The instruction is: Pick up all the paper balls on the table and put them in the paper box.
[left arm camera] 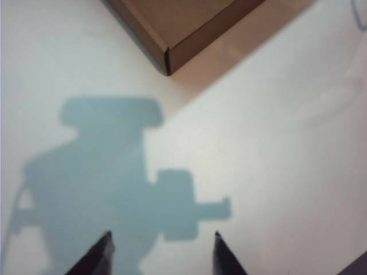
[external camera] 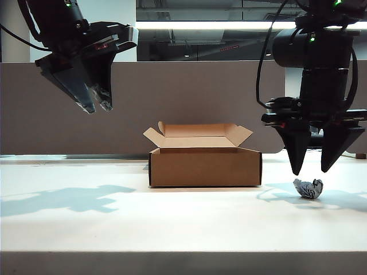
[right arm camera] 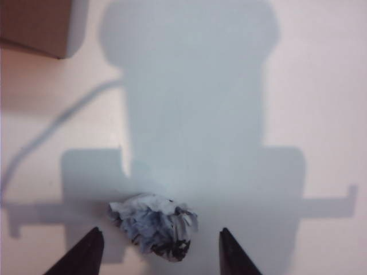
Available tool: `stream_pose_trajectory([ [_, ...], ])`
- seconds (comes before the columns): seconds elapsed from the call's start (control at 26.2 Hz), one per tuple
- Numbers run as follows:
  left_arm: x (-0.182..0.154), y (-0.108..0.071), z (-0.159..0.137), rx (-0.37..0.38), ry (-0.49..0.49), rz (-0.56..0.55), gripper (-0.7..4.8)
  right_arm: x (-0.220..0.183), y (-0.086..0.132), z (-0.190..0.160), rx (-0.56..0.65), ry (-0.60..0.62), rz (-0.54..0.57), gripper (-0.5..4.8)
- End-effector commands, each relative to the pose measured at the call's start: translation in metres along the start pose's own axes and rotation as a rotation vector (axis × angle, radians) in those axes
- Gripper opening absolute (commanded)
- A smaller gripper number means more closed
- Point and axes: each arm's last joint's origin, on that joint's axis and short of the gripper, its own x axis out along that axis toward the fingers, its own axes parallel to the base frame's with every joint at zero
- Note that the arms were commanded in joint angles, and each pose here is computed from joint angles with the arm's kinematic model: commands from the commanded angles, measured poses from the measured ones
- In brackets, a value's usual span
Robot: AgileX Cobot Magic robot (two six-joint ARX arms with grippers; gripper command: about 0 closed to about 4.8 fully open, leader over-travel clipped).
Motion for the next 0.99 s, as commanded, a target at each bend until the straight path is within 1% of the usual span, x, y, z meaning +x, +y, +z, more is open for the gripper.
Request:
stream_pose_trajectory([
  [0.04, -0.001, 0.0, 0.001, 0.003, -0.011, 0.001, 2.14, 0.008, 0.001, 0.001, 0.002, 0.023, 0.004, 2.84],
  [0.34, -0.001, 0.0, 0.001, 0.004, -0.014, 0.002, 2.14, 0.021, 0.003, 0.0, -0.002, 0.062, 0.008, 2.83],
  [0.42, -0.001, 0.0, 0.001, 0.004, -0.015, 0.002, 2.14, 0.022, 0.003, 0.0, -0.002, 0.067, 0.012, 2.62],
  [0.53, -0.001, 0.0, 0.001, 0.004, -0.016, 0.002, 2.14, 0.023, 0.003, 0.0, -0.001, 0.064, 0.023, 2.6],
  [0.57, -0.001, 0.0, 0.001, 0.004, -0.015, 0.002, 2.14, 0.023, 0.003, 0.001, -0.001, 0.062, 0.024, 2.51],
  [0.69, -0.001, 0.0, 0.001, 0.004, -0.015, 0.002, 2.14, 0.023, 0.003, 0.001, -0.001, 0.062, 0.026, 1.96],
  [0.72, -0.001, 0.0, 0.001, 0.004, -0.015, 0.002, 2.14, 0.023, 0.003, 0.001, -0.001, 0.062, 0.026, 1.96],
  [0.76, -0.001, 0.0, 0.001, 0.004, -0.015, 0.002, 2.14, 0.023, 0.003, 0.001, -0.001, 0.062, 0.026, 1.82],
  [0.84, -0.001, 0.0, 0.001, 0.004, -0.015, 0.002, 2.14, 0.023, 0.003, 0.001, -0.001, 0.062, 0.026, 1.44],
  [0.99, -0.001, 0.0, 0.001, 0.004, -0.015, 0.002, 2.14, 0.023, 0.003, 0.001, -0.001, 0.062, 0.026, 1.43],
])
